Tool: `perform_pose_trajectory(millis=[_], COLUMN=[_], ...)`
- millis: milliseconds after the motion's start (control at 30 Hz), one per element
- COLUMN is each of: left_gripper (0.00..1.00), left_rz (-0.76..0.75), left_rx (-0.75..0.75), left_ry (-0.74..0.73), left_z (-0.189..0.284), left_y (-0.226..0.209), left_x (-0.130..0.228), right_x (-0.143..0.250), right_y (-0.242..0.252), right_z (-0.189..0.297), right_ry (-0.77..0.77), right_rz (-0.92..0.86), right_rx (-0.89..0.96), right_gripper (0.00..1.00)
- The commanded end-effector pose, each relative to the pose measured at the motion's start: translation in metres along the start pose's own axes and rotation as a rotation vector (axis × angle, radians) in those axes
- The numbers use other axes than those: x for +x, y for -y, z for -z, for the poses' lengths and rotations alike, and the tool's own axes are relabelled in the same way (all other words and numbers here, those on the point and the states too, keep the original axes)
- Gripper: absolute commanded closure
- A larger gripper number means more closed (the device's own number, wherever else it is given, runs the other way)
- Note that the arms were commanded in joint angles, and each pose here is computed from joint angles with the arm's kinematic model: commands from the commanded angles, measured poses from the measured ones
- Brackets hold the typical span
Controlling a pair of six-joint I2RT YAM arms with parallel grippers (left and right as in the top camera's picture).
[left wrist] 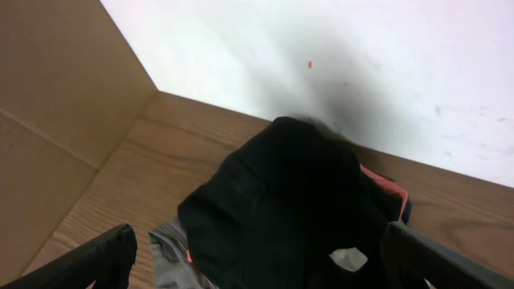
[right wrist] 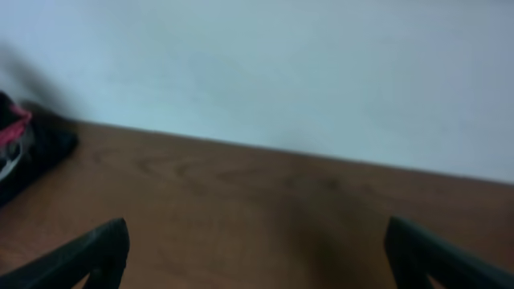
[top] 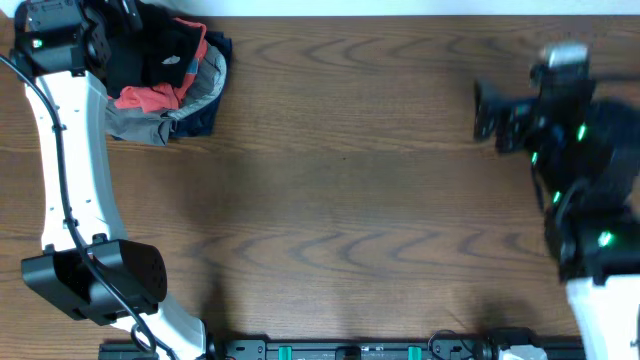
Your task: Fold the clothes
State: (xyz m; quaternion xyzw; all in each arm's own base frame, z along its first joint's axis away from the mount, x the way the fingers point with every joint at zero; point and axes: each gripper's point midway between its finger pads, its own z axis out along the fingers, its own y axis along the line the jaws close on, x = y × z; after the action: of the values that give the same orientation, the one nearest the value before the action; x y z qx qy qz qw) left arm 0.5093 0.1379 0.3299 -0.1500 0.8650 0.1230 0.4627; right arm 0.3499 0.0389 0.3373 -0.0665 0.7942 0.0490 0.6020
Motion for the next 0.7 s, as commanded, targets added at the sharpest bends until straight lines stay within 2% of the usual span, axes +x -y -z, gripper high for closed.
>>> perform_pose_trajectory(millis=[0, 100, 300, 467, 667], left_gripper=[0.02, 0.02, 0.02, 0.02, 0.02], left_rz=[0.0, 0.0, 0.0, 0.0, 0.0], left_rx=[-0.001, -0.001, -0.001, -0.001, -0.001], left_ry=[-0.002, -0.002, -0.003, -0.003, -0.003], left_z=[0.0, 0.0, 0.0, 0.0, 0.0], left_y=[0.0, 0.0, 0.0, 0.0, 0.0], left_x=[0.001, 0.001, 0.001, 0.001, 0.001], right_x=[0.039, 0.08, 0.135, 0.172, 0.198], right_y=[-0.006, -0.008, -0.011, -0.013, -0.014], right_z=[0.014, 0.023, 0.038, 0.043, 0.045], right_ry=[0.022, 0.049, 0.096, 0.097, 0.118], right_rz=[-0.029, -0.03, -0.031, -0.059, -0.068], right_rx=[-0.013, -0.013, -0.012, -0.014, -0.015], right_gripper=[0.01, 0.01, 0.01, 0.01, 0.01])
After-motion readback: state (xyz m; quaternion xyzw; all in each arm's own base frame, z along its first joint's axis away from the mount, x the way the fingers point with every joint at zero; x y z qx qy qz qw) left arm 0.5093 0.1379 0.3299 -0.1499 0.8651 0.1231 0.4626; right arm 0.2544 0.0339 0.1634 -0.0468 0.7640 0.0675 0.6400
